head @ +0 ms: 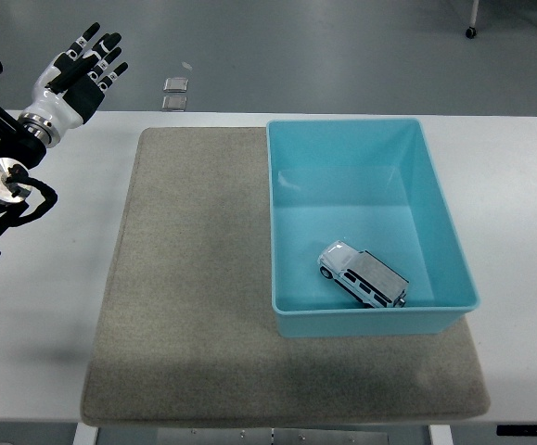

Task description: Left hand put the white car in the blue box

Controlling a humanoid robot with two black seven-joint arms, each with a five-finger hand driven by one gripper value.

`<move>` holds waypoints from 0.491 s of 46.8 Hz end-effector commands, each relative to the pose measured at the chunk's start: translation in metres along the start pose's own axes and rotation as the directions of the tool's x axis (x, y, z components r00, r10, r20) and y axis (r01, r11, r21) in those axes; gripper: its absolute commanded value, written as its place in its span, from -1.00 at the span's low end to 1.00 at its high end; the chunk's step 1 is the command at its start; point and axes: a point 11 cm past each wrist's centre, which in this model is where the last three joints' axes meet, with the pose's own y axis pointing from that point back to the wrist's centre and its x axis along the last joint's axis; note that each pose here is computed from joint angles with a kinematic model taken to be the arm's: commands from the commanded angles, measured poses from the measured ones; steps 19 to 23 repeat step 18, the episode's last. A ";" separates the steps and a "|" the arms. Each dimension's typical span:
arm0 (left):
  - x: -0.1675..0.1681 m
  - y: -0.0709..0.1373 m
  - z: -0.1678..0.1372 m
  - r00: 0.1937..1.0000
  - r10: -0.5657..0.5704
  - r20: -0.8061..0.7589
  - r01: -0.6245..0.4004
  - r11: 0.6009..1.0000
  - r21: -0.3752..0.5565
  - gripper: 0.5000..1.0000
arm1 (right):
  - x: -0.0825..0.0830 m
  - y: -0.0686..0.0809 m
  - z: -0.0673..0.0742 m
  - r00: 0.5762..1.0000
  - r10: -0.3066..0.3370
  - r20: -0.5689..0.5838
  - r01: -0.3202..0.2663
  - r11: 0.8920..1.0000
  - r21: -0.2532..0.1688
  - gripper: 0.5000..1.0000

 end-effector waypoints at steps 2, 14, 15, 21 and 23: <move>0.000 0.000 0.001 1.000 -0.001 0.000 0.001 1.000 -0.001 0.99 | -0.007 0.000 0.000 1.000 -0.027 0.004 0.027 1.000 -0.001 0.74; -0.003 -0.001 0.005 1.000 -0.012 -0.007 0.012 1.000 -0.012 0.99 | -0.001 0.000 0.001 1.000 0.000 -0.002 0.000 1.000 -0.006 0.74; -0.003 -0.001 0.005 1.000 -0.012 -0.008 0.012 1.000 -0.014 1.00 | -0.002 0.000 0.001 1.000 -0.008 -0.003 0.008 1.000 -0.007 0.74; -0.002 -0.001 0.004 1.000 -0.011 -0.008 0.011 1.000 -0.013 0.99 | -0.004 0.000 0.001 1.000 -0.017 -0.006 0.017 1.000 -0.006 0.74; -0.002 -0.001 0.004 1.000 -0.011 -0.008 0.011 1.000 -0.013 0.99 | -0.004 0.000 0.001 1.000 -0.017 -0.006 0.017 1.000 -0.006 0.74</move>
